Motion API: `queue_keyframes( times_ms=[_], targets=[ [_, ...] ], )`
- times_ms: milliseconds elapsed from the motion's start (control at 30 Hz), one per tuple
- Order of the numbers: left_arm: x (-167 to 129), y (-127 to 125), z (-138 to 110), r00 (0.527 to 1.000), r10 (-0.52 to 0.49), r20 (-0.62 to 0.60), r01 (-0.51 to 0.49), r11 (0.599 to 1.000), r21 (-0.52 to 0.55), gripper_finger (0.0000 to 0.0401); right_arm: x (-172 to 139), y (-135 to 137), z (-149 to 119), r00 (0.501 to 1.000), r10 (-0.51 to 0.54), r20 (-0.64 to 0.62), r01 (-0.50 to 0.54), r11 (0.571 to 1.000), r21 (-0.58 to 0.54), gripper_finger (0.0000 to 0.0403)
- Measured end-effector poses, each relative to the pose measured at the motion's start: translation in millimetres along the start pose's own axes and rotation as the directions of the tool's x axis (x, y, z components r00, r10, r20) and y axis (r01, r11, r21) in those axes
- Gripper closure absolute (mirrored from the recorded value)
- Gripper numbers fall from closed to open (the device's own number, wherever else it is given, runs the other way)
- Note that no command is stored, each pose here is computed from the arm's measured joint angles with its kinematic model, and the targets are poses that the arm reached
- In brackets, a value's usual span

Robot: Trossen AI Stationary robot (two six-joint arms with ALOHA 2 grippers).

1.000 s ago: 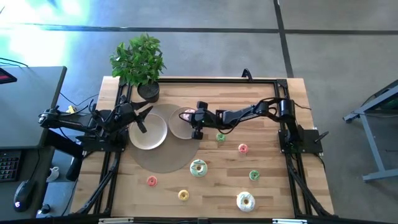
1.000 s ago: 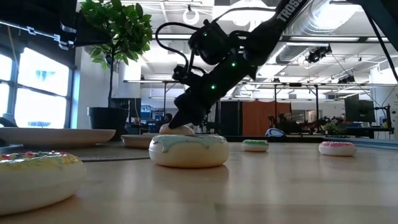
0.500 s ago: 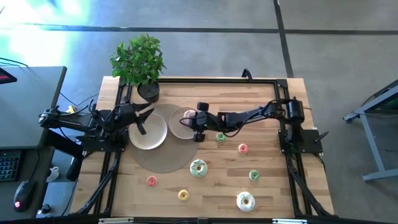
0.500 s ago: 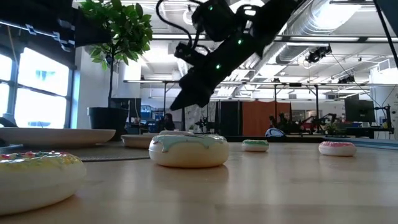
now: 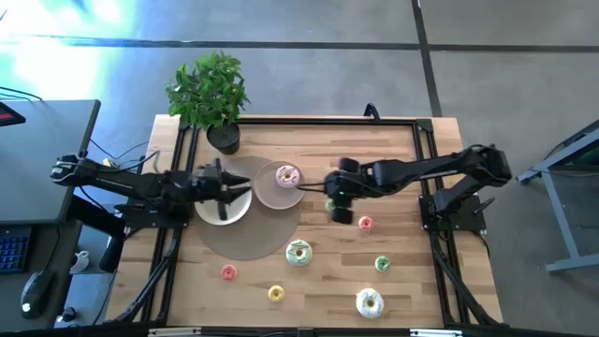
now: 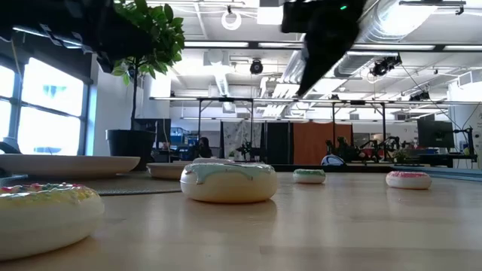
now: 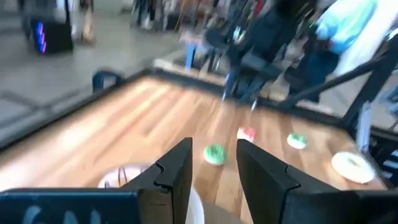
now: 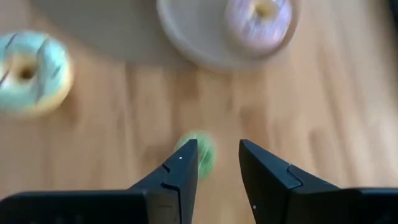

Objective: Pick & Place donuts
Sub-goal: Put the large blue donut on the light brown plate

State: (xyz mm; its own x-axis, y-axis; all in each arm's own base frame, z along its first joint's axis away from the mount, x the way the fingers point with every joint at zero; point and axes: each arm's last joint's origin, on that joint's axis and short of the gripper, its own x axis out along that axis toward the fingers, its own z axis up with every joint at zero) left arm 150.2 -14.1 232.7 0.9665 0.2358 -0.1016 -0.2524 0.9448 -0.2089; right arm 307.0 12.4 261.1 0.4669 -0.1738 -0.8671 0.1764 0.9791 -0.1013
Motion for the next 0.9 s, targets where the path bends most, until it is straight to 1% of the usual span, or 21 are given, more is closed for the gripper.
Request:
queue_keyframes(
  times_ms=[100, 200, 267, 333, 400, 533, 667, 800, 833, 900],
  targets=[
    [16, -8, 0, 0.996, 0.011, -0.091, -0.016, 0.999, -0.051, 0.0277, -12, 6, -9, 0.999, 0.012, -0.047, -0.009, 0.998, 0.059, 0.0289],
    [35, -18, -1, 0.980, -0.046, -0.193, 0.029, 0.996, -0.090, 0.0277, -17, 13, -13, 0.998, 0.019, -0.061, -0.016, 0.998, 0.059, 0.0289],
    [50, -25, -8, 0.958, -0.085, -0.274, 0.063, 0.994, -0.088, 0.0277, -18, 19, -14, 0.999, 0.015, -0.052, -0.013, 0.999, 0.041, 0.0289],
    [65, -32, -15, 0.931, -0.110, -0.348, 0.087, 0.993, -0.081, 0.0277, -18, 22, -12, 0.999, -0.041, -0.014, 0.041, 0.998, 0.037, 0.0289],
    [80, -38, -21, 0.903, -0.137, -0.407, 0.111, 0.990, -0.088, 0.0277, -18, 25, -10, 0.993, -0.114, 0.036, 0.111, 0.991, 0.078, 0.0289],
    [110, -51, -38, 0.834, -0.189, -0.519, 0.158, 0.982, -0.104, 0.0277, -19, 24, -9, 0.970, -0.231, 0.078, 0.218, 0.965, 0.149, 0.0289],
    [137, -62, -54, 0.762, -0.248, -0.598, 0.212, 0.968, -0.132, 0.0277, -19, 23, -9, 0.958, -0.275, 0.086, 0.264, 0.957, 0.120, 0.0289],
    [158, -71, -67, 0.692, -0.315, -0.649, 0.302, 0.944, -0.135, 0.0277, -20, 22, -9, 0.948, -0.302, 0.095, 0.286, 0.946, 0.153, 0.0289],
    [163, -73, -71, 0.679, -0.327, -0.657, 0.327, 0.936, -0.128, 0.0277, -20, 22, -9, 0.945, -0.312, 0.098, 0.294, 0.942, 0.162, 0.0289],
    [169, -74, -77, 0.662, -0.325, -0.676, 0.344, 0.932, -0.111, 0.0277, -20, 22, -9, 0.944, -0.316, 0.097, 0.297, 0.940, 0.166, 0.0289]
  ],
)
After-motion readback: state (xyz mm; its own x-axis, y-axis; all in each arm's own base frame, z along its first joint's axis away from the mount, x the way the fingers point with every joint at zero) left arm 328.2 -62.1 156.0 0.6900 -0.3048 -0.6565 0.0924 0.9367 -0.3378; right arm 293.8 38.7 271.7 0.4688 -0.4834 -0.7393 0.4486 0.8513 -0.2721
